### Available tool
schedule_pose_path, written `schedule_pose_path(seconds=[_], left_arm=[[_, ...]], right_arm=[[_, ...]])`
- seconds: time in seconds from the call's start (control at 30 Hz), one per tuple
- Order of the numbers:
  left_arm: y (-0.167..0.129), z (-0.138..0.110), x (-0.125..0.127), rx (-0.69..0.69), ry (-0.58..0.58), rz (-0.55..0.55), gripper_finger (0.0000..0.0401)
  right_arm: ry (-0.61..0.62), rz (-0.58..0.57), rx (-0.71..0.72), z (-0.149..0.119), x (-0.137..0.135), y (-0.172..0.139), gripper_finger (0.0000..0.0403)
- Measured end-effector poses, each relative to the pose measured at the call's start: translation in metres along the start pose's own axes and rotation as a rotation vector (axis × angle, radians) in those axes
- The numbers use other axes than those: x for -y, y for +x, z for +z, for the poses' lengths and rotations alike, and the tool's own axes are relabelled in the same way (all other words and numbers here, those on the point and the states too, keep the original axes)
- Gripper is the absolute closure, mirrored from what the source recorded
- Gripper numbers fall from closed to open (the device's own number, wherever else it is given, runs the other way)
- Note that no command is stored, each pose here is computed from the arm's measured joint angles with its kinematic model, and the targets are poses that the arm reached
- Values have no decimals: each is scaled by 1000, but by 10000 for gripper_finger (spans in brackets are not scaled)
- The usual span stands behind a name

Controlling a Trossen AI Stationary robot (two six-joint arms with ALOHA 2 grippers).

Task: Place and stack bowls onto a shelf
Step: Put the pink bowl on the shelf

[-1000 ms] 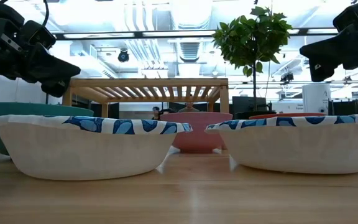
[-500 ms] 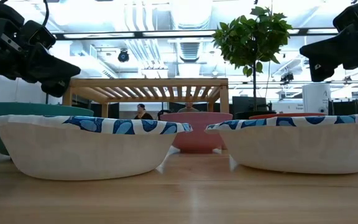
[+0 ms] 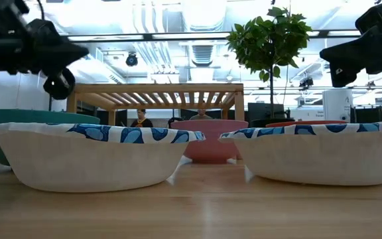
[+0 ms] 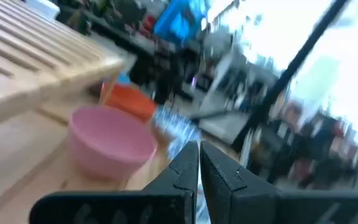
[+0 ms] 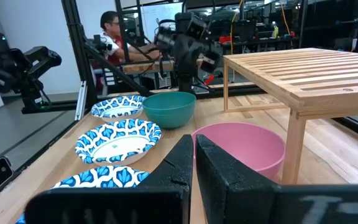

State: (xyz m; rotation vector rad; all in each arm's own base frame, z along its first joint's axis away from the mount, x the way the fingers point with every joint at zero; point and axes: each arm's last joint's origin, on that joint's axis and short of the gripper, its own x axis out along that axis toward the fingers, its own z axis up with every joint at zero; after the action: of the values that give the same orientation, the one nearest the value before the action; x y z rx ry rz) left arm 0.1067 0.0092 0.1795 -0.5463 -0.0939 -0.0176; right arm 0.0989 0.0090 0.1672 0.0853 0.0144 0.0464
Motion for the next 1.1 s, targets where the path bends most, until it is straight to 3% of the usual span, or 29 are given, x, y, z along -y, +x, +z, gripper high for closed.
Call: schedule_pose_path(seconds=[0.17,0.43,0.8,0.97,1.1], left_arm=[[-1,13,6,154,50,-27,401],[-2,18,10,210,113,-54,401],[-3,33,26,385,159,-228,401],[1,33,29,389,166,-275,401],[5,31,28,372,166,-268,401]], right_arm=[[1,-6,21,1,0,0,394],[61,-12,326,30,-1,-5,394],[42,-10,385,37,-2,0,394],[28,-16,421,41,-3,7,394],[44,-87,402,40,-1,15,394]])
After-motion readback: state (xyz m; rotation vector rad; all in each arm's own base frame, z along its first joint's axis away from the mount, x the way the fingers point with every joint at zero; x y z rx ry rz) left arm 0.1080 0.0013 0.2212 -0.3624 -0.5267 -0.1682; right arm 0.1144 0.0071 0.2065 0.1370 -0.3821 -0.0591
